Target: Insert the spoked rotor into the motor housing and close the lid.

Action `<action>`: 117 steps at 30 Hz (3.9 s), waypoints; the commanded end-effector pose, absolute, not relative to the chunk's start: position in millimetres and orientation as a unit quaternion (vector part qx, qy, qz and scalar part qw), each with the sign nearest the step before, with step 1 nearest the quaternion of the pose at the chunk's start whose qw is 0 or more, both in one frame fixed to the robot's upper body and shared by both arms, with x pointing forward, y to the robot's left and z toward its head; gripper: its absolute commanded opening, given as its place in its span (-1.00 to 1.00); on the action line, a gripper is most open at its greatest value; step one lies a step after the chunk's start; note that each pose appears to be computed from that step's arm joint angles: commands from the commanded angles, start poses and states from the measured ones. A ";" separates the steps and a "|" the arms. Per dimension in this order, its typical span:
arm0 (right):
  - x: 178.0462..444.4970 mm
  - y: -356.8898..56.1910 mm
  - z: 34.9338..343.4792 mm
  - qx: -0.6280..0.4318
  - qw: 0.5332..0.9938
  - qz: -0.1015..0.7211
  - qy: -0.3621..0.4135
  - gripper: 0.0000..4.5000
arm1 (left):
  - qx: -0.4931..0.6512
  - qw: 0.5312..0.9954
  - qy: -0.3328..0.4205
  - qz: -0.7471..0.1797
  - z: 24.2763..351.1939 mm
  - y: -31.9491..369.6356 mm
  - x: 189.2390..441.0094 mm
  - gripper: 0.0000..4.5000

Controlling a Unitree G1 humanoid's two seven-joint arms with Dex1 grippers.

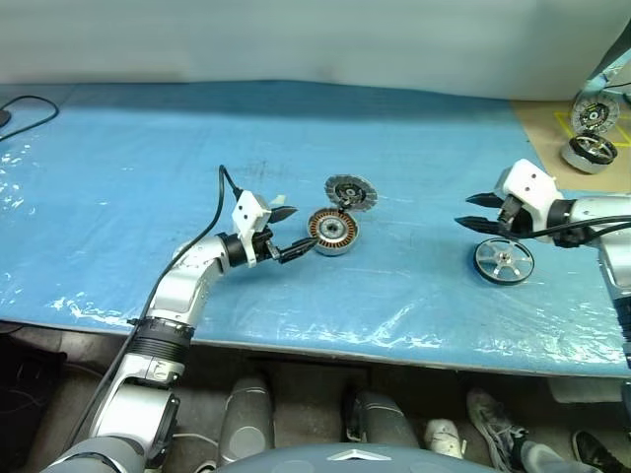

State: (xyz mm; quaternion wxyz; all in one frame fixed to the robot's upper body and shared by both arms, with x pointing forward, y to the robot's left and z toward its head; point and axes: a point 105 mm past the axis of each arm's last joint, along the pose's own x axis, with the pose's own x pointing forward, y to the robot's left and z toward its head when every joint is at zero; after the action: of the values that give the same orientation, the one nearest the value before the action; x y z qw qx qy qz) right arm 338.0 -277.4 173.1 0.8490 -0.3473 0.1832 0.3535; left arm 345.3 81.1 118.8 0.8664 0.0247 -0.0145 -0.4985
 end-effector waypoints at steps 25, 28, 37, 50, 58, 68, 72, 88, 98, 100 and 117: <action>334.5 -338.4 181.0 -0.469 0.783 0.325 0.248 0.50 | 0.034 0.857 -0.030 -0.514 125.9 74.9 339.3 1.00; 335.5 -333.2 181.5 -0.465 0.785 0.332 0.241 0.50 | 0.035 0.856 -0.030 -0.515 126.2 75.2 339.7 1.00; 338.8 -302.7 187.8 -0.464 0.778 0.372 0.205 0.50 | 0.037 0.855 -0.028 -0.517 125.0 75.6 341.0 1.00; 326.6 -303.6 162.1 -0.481 0.735 0.406 0.252 0.50 | 0.037 0.856 -0.026 -0.514 122.3 76.2 339.5 1.00; 327.2 -315.3 137.3 -0.476 0.731 0.396 0.287 0.50 | 0.037 0.857 -0.026 -0.513 121.6 75.4 337.8 1.00; 327.8 -314.7 113.9 -0.466 0.728 0.402 0.302 0.50 | 0.038 0.858 -0.024 -0.511 121.5 76.2 338.7 1.00; 325.2 -315.7 106.5 -0.466 0.722 0.407 0.311 0.42 | 0.038 0.859 -0.023 -0.510 121.4 76.7 338.9 1.00; 334.2 -287.0 132.0 -0.421 0.767 0.415 0.249 0.08 | 0.042 0.861 -0.029 -0.506 128.2 82.7 342.6 1.00; 324.9 -188.5 176.6 -0.265 0.817 0.498 0.121 0.08 | 0.053 0.868 -0.027 -0.492 131.8 101.3 348.5 1.00; 323.6 -174.3 176.2 -0.235 0.822 0.507 0.111 0.08 | 0.054 0.868 -0.027 -0.492 132.2 102.4 348.4 1.00; 352.7 -90.4 163.2 -0.146 0.839 0.521 0.060 0.08 | 0.056 0.868 -0.027 -0.492 132.1 100.9 343.6 1.00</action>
State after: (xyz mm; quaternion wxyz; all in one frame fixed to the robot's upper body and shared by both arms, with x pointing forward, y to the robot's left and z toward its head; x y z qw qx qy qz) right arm 350.8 -95.9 149.2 0.8414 -0.1326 0.0894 0.5163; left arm 345.4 100.5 120.2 0.8687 0.0526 -0.0048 -0.4924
